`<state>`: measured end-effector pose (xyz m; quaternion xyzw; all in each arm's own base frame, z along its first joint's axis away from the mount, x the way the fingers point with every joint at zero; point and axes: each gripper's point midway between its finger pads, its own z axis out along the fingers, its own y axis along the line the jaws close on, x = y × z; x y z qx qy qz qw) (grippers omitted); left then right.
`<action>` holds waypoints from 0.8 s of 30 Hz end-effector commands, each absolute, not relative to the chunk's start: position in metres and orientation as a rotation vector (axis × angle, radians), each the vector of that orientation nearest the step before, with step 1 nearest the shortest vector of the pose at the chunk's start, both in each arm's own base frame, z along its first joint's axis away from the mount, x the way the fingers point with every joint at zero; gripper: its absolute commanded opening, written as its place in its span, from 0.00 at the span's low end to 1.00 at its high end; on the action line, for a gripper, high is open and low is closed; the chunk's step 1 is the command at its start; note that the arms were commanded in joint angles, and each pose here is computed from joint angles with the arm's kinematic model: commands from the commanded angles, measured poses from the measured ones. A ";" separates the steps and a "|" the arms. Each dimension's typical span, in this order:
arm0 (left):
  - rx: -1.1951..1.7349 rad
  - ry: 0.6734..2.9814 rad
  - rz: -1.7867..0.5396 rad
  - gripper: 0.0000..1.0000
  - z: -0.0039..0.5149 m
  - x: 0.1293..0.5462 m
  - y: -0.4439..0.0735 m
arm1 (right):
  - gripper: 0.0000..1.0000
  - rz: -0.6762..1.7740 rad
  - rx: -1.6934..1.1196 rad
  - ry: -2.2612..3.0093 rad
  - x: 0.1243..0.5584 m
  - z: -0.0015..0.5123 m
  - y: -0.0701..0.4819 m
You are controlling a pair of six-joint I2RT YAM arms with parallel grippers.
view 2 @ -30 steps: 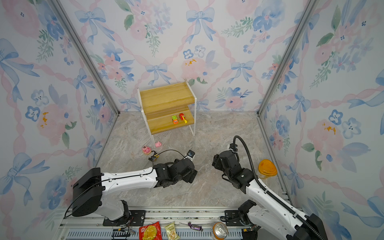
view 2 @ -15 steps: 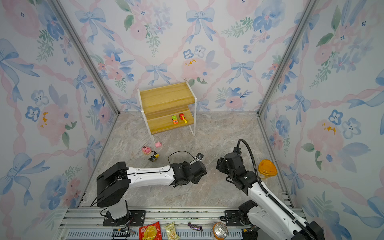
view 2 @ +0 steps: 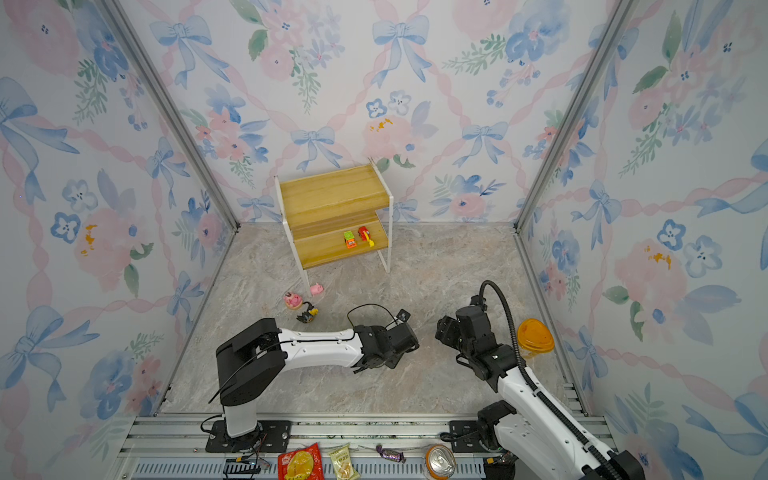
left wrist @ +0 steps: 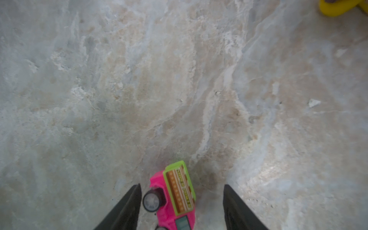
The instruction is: Place and organize the plastic toys onto the shelf
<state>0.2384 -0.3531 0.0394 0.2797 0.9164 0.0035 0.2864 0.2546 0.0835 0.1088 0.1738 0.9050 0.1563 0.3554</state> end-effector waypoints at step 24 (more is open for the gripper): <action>0.515 2.476 -0.692 0.38 0.073 0.252 -0.362 | 0.76 0.462 0.387 2.351 0.269 0.101 0.097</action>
